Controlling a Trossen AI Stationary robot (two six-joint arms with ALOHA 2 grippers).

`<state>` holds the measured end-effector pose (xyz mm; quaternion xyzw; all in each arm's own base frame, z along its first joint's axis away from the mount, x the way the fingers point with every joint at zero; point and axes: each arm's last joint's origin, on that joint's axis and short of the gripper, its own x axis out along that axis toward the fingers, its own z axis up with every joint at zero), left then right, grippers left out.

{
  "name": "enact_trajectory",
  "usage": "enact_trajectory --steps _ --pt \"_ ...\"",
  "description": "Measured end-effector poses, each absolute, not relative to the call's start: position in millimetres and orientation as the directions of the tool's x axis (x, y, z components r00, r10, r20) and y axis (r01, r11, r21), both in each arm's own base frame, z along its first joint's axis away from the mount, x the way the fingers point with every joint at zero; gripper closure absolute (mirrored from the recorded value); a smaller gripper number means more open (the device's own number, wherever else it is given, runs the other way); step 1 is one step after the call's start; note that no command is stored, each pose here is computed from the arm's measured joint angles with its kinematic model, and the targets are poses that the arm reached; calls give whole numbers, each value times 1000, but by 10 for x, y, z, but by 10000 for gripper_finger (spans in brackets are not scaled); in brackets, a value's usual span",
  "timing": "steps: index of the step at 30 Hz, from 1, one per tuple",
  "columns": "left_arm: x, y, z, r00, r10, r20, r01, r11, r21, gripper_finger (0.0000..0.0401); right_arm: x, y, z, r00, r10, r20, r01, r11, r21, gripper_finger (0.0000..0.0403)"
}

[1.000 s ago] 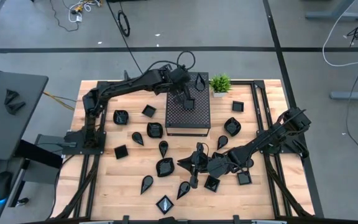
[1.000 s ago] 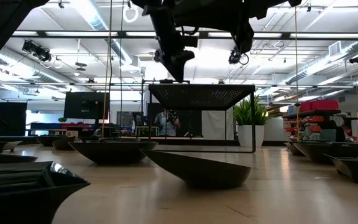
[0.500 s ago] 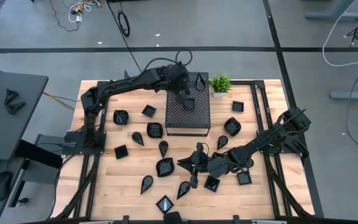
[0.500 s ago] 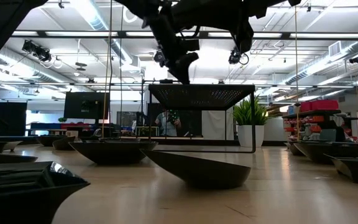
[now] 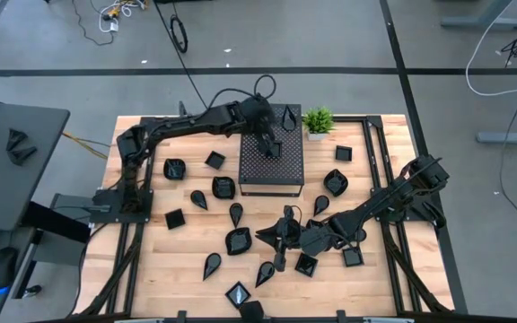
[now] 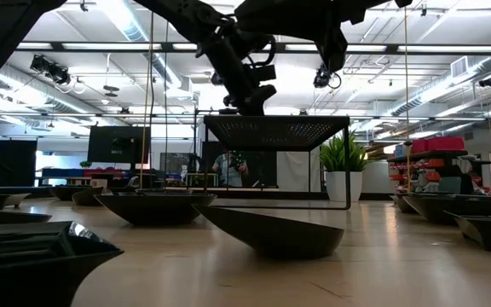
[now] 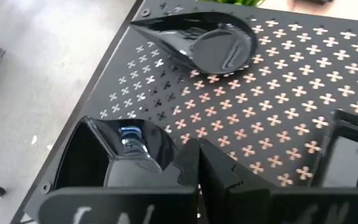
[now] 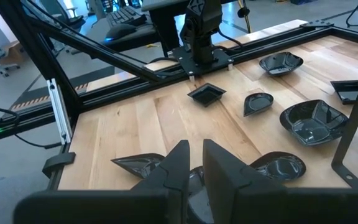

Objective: Pick & Place Mini shaped plates
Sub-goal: Stack the black square-shaped plate on top of the black square-shaped plate on the shelf

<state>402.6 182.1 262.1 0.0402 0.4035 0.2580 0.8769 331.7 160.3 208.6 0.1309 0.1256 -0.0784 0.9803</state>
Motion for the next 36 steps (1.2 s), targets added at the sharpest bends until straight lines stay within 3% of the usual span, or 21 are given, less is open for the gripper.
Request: enact_trajectory --steps 11,20,27,36 --pt "3909 1660 2894 560 474 -679 -402 872 278 393 3328 1590 2099 959 -124 -255 187 952 243 353" --pt "3242 1169 3272 564 391 -727 -293 918 266 397 3327 1589 2096 958 -124 -258 188 952 241 353" --pt "2475 484 2967 699 309 -645 -271 949 160 393 3327 1589 2097 959 -124 -256 188 952 242 353" --pt "1867 -296 2233 849 31 -527 -91 992 -88 396 3339 1574 2104 961 -120 -251 174 963 205 353"
